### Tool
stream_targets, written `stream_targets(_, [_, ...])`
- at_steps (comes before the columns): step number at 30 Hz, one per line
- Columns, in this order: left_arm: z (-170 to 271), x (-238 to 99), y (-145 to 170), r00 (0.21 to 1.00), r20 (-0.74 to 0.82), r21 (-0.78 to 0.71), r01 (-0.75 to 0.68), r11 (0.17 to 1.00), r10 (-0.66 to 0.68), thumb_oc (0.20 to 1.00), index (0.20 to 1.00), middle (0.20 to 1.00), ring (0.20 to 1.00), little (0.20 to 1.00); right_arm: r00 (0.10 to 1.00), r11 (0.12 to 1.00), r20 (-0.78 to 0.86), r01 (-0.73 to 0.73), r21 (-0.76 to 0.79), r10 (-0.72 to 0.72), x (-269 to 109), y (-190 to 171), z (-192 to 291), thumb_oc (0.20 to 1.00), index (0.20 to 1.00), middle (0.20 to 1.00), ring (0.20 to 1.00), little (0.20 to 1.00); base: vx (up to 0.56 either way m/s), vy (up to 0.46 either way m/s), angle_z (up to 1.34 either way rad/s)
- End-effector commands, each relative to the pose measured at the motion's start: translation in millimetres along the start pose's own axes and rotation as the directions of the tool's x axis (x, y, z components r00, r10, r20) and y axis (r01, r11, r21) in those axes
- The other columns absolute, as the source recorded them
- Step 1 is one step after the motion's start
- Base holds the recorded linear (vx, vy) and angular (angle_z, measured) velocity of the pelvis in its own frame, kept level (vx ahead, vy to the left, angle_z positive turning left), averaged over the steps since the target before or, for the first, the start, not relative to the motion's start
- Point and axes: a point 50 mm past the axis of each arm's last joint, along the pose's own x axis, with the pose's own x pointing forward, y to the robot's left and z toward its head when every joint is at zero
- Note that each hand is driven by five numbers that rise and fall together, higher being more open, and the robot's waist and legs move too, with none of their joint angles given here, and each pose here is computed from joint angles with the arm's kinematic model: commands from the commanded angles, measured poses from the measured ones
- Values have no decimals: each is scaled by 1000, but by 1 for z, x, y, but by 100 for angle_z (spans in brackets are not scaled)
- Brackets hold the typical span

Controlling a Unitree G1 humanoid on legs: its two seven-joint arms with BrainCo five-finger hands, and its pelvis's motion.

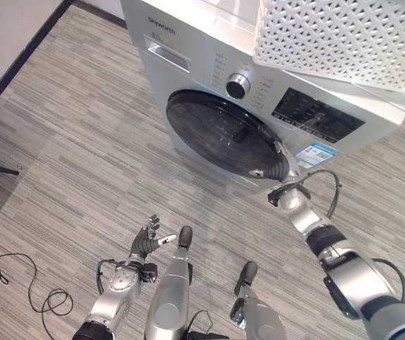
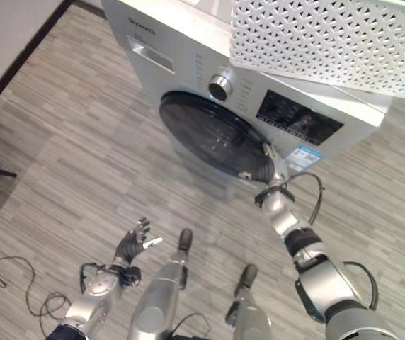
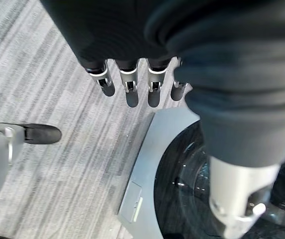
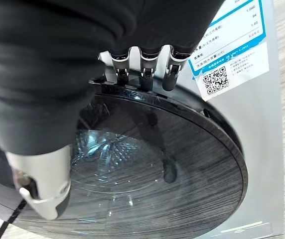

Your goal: Grab the laundry basket,head to the washer,open it,put in the laundry and shut it.

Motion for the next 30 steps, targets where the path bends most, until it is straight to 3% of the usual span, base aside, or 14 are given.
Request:
stream_targets(1, [2, -11, -13, 996, 43, -10, 74, 997, -74, 1000, 1000, 1000, 1000, 1000, 985, 994, -135, -109, -13, 106, 9, -5, -13, 200, 200, 200, 200, 200, 0, 0, 0])
stream_targets(11, [1, -10, -13, 997, 27, -6, 72, 997, -72, 1000, 1000, 1000, 1000, 1000, 974, 969, -118, -173, 177, 195, 2, 21, 1, 200, 200, 200, 200, 200, 11, -9, 5])
stream_targets(22, [4, -9, -8, 997, 35, 33, 63, 997, -64, 1000, 1000, 1000, 1000, 1000, 966, 914, -104, -183, 362, 235, 4, 23, 12, 200, 200, 200, 200, 200, -1, -7, 1])
stream_targets(23, [16, -7, -5, 994, 87, 134, 50, 990, -63, 1000, 1000, 1000, 1000, 1000, 964, 897, -98, -191, 400, 249, 1, 31, 15, 514, 514, 514, 514, 514, 3, -12, 3])
stream_targets(24, [16, -7, -5, 994, 87, 134, 50, 990, -62, 1000, 1000, 1000, 1000, 1000, 964, 897, -98, -191, 400, 249, 1, 31, 15, 586, 586, 586, 586, 586, 2, -17, 5])
stream_targets(25, [29, -6, 2, 988, 147, 268, 1, 963, -42, 1000, 1000, 1000, 1000, 1000, 958, 887, -80, -222, 404, 276, -5, 44, 20, 1000, 1000, 1000, 1000, 1000, 7, -18, 7])
stream_targets(29, [85, -6, 21, 921, 390, 496, -204, 844, -6, 1000, 1000, 1000, 1000, 1000, 927, 849, -2, -343, 402, 375, -30, 82, 34, 1000, 1000, 1000, 1000, 1000, 21, -43, -1])
stream_targets(30, [85, -6, 22, 921, 389, 496, -205, 844, -5, 1000, 1000, 1000, 1000, 1000, 927, 849, -1, -344, 402, 376, -30, 82, 34, 1000, 1000, 1000, 1000, 1000, 19, -43, -9])
